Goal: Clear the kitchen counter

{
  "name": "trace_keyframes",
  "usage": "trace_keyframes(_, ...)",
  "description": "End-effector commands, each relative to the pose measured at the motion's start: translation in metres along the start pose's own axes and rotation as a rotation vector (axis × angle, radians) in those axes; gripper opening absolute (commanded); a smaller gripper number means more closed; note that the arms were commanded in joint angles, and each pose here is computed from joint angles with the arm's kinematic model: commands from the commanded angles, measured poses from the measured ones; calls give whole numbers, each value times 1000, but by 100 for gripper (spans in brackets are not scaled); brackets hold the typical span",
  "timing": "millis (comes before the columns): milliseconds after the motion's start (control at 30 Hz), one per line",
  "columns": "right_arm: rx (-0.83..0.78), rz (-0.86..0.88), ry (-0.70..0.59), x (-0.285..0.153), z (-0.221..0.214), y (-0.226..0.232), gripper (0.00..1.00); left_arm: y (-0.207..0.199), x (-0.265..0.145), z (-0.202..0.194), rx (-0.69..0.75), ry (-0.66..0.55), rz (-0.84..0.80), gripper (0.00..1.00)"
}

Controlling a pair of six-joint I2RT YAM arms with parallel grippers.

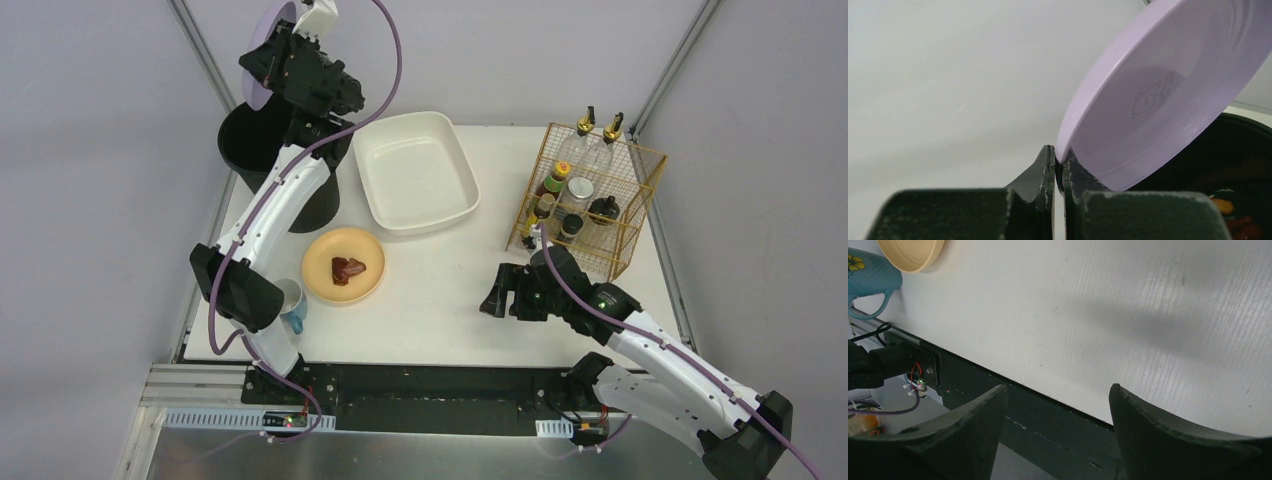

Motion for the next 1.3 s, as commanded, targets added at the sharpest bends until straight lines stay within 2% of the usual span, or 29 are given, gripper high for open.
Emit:
trace_keyframes(0,-15,34,-6,0,2,6,78,35,-12,8,-137,19,-29,0)
trace_keyframes(333,-22,27,-15,-10,2,5,78,39,-50,17,-217,-50,-217,0)
trace_keyframes(800,27,23,-27,-16,-3,1,78,15,-90,12,-406,-130,-692,0)
trace_keyframes(1067,41,23,-25,-16,-1,4,78,-16,-120,18,-517,-100,-963,0)
trace_keyframes(1267,45,17,-23,-15,1,5,78,-47,-143,21,-617,-2,-1113,0)
Point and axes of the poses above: each gripper's point midway between its finger pads, its own x axis out along the fingers, its own y axis along the line the jaws close on, z = x × y, the point moved 5 cm from there along -x, back along the fingers, and after that the axes turned 1 degree about -x, right-handed, at the moved point
